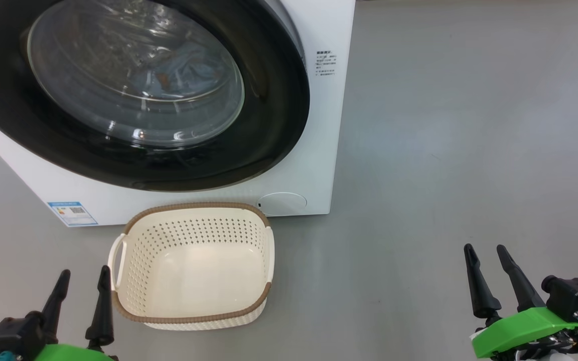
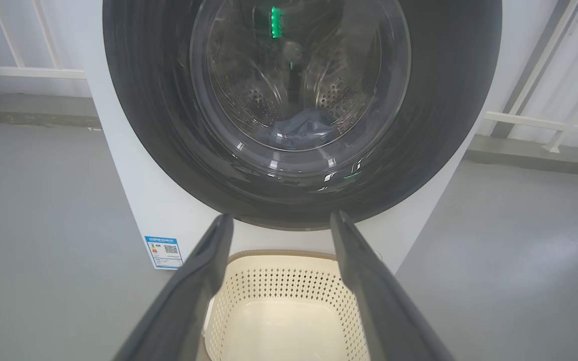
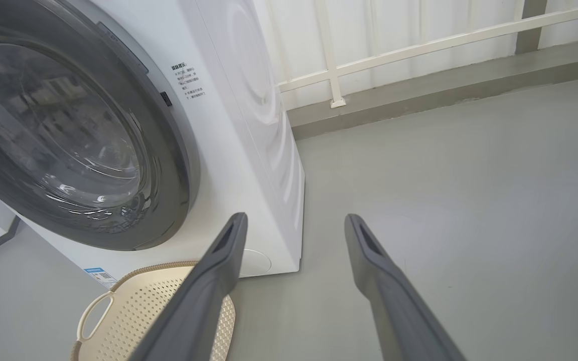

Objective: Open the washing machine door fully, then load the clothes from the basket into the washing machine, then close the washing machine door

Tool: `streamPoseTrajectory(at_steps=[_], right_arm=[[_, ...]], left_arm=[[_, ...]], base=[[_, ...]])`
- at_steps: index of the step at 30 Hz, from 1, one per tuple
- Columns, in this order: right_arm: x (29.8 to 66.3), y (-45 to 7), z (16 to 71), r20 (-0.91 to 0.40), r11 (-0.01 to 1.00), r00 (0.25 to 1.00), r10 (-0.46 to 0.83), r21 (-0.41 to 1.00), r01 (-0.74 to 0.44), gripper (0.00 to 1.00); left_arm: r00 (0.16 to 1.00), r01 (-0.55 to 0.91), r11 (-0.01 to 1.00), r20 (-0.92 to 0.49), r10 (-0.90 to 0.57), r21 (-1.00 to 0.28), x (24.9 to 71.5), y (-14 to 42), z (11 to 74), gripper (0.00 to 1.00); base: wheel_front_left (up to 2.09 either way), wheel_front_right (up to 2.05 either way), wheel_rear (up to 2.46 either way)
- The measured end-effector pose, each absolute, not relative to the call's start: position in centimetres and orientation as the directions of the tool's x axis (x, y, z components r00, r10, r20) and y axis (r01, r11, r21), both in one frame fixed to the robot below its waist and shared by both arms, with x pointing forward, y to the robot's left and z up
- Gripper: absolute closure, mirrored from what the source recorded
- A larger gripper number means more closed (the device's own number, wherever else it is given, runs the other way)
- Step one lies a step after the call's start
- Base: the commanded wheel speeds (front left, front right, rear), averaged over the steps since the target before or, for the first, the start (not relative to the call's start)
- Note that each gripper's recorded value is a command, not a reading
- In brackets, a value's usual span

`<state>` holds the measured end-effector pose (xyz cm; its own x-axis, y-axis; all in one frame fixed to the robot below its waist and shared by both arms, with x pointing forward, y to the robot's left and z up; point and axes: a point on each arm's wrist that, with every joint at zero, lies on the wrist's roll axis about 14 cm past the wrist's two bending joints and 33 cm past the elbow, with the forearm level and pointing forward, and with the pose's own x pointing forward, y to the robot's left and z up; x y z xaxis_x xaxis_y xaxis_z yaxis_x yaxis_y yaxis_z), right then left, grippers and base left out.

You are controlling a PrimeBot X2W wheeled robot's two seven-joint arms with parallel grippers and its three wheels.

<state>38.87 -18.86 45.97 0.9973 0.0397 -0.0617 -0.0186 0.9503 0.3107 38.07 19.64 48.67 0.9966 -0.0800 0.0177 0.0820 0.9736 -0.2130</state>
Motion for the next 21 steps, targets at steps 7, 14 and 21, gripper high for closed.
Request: streamPoseTrajectory(at_steps=[7,14,21], right_arm=[[38.44,-19.3,45.72,-0.069,0.951,0.997,0.024,0.31,-0.002,0.0],[38.33,-19.32,45.77,-0.067,0.95,0.998,0.021,0.313,0.001,0.0],[38.3,-19.38,45.8,-0.066,0.95,0.998,0.019,0.313,0.003,0.0]], left_arm=[[0.997,0.08,0.975,0.022,-0.077,-0.206,37.98,19.77,48.82,0.0],[0.997,0.08,0.977,0.024,-0.077,-0.199,37.95,19.82,48.91,0.0],[0.997,0.076,0.977,0.024,-0.073,-0.199,37.99,19.95,48.92,0.0]], base=[[0.0,0.0,0.0],[0.0,0.0,0.0],[0.0,0.0,0.0]])
